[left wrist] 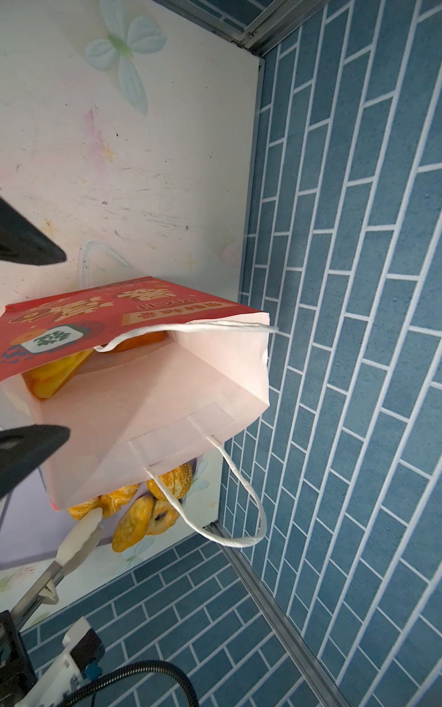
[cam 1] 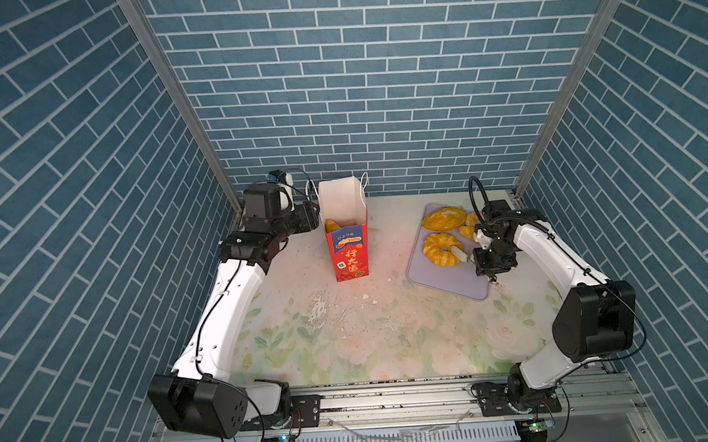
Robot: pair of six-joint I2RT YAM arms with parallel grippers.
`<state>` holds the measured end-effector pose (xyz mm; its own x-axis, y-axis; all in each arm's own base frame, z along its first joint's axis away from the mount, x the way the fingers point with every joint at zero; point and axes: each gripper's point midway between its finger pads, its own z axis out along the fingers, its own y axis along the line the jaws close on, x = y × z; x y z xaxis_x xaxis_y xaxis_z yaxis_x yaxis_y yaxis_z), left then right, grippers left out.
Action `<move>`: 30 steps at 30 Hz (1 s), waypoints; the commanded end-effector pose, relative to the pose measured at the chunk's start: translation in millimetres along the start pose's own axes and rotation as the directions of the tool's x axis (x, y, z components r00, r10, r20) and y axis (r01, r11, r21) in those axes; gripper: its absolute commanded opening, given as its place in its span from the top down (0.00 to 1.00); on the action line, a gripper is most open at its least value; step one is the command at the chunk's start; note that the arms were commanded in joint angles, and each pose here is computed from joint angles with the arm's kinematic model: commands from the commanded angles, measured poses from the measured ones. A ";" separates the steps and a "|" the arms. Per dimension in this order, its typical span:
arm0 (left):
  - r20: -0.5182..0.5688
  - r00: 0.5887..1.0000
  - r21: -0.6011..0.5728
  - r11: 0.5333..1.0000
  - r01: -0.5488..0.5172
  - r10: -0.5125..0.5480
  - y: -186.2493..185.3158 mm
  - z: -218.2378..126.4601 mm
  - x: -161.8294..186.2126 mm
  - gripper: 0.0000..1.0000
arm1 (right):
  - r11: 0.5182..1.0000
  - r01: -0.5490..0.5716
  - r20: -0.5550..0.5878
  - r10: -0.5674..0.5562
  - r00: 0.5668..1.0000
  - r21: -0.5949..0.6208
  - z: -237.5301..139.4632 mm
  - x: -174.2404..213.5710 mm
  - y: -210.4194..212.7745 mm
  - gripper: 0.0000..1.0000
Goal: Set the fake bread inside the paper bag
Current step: 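Lift the ring croissant off the tray with the right gripper's tongs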
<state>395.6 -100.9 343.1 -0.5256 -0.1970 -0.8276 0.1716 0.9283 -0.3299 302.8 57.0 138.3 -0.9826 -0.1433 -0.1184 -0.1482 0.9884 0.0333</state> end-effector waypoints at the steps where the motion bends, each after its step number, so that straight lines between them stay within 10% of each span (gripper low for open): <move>1: -0.003 1.000 0.018 1.000 -0.007 0.007 -4.0 2.5 0.3 0.32 | 1.000 -0.002 0.033 0.002 0.999 -0.012 -7.8 -13.2 1.6 0.61; 22: -0.006 1.000 -0.003 1.000 -0.004 0.004 -1.5 4.6 -3.6 0.33 | 0.991 0.119 -0.090 -0.124 0.988 -0.060 15.4 -50.4 7.2 0.58; 30: 0.004 1.000 -0.002 1.000 -0.005 0.005 -2.6 0.4 -5.4 0.33 | 0.989 0.119 -0.097 -0.128 0.987 -0.091 20.3 -46.0 11.0 0.71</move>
<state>400.9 -101.6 335.7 -0.5440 -0.1951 -0.8161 0.1622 0.9298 -0.3304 356.2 71.4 120.8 -0.9697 -0.2422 -0.0321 -0.2439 0.9671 0.0728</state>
